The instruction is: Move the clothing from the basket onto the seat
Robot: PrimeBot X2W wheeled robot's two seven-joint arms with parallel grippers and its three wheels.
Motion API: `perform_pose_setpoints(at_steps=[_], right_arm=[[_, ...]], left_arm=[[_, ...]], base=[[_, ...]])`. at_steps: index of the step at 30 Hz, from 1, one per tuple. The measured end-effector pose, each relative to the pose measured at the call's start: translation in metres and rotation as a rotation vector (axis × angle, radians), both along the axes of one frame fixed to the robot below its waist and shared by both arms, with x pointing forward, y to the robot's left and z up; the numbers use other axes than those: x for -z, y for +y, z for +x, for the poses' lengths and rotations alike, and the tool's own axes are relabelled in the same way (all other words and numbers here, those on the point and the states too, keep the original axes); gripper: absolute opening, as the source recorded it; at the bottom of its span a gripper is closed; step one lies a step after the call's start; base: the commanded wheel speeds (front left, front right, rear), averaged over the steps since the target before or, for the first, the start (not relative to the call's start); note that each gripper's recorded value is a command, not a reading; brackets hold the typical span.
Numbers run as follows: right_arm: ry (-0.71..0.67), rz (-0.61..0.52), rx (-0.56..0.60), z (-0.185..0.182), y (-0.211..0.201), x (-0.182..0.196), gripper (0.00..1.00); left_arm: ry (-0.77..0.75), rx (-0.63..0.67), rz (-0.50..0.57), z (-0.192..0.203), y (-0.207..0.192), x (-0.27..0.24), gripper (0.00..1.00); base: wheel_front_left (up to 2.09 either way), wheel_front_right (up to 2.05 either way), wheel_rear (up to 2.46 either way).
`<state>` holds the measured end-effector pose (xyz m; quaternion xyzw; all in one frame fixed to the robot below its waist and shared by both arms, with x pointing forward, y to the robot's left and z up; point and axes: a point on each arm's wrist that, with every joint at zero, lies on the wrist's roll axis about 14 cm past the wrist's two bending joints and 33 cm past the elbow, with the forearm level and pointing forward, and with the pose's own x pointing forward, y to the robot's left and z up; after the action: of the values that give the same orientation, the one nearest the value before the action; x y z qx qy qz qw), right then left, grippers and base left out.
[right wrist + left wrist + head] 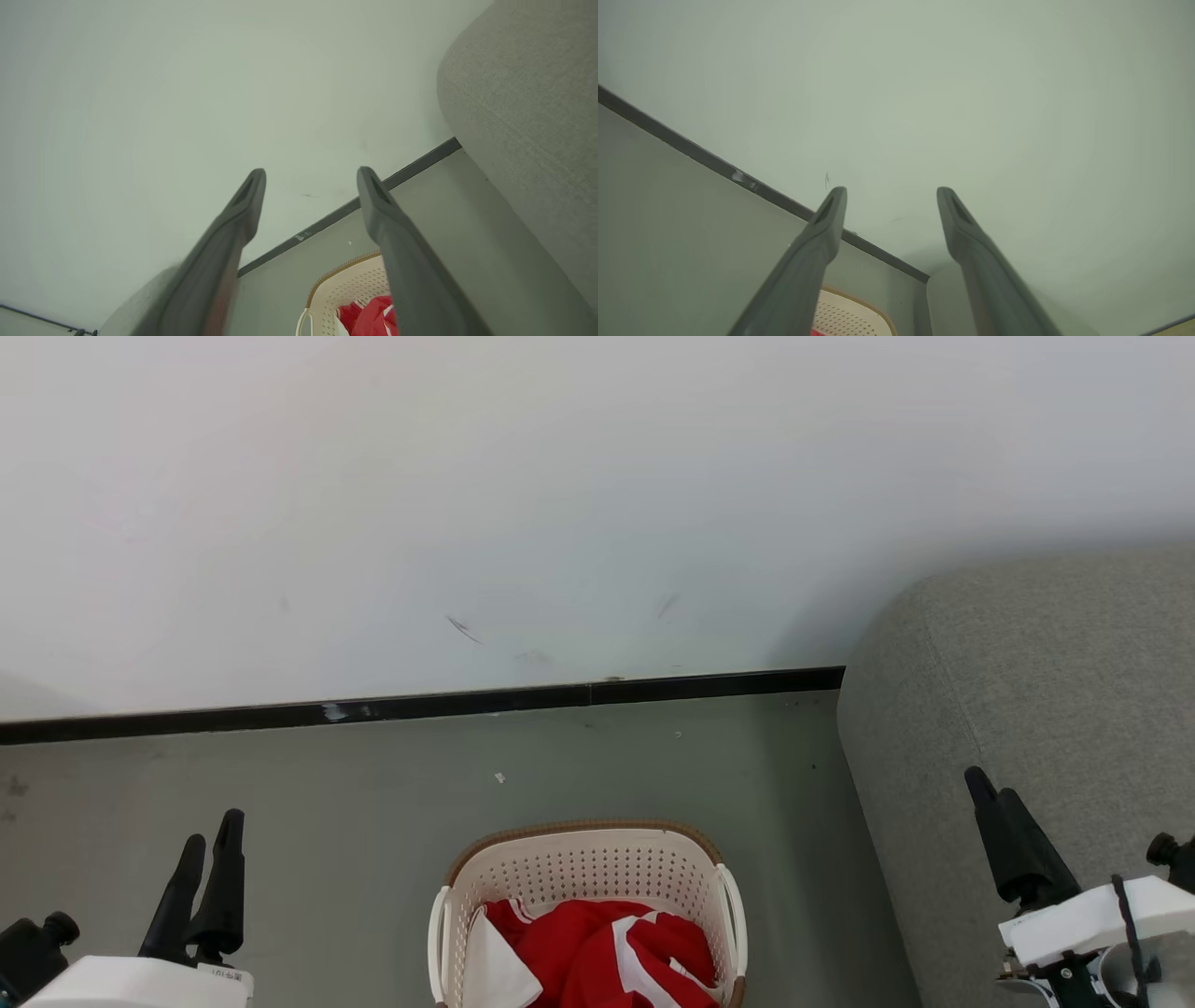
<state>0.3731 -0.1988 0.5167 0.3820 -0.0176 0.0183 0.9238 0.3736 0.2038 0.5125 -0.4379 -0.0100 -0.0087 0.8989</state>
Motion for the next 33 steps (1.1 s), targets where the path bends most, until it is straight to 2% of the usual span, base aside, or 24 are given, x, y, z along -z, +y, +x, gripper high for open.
perform_pose_setpoints(at_steps=[8,19,33], right_arm=[[-0.031,-0.200,-0.023,0.000,0.006,-0.004,1.00],[-0.081,-0.346,-0.028,0.000,0.015,-0.013,1.00],[-0.149,-0.551,-0.009,0.000,0.021,-0.023,1.00]], left_arm=[[-0.033,0.008,0.180,0.000,0.003,-0.007,1.00],[-0.093,0.021,0.381,0.000,-0.002,-0.018,1.00],[-0.158,0.033,0.557,0.000,-0.011,-0.026,1.00]], base=[[0.00,0.00,0.00],[0.00,0.00,0.00],[0.00,0.00,0.00]])
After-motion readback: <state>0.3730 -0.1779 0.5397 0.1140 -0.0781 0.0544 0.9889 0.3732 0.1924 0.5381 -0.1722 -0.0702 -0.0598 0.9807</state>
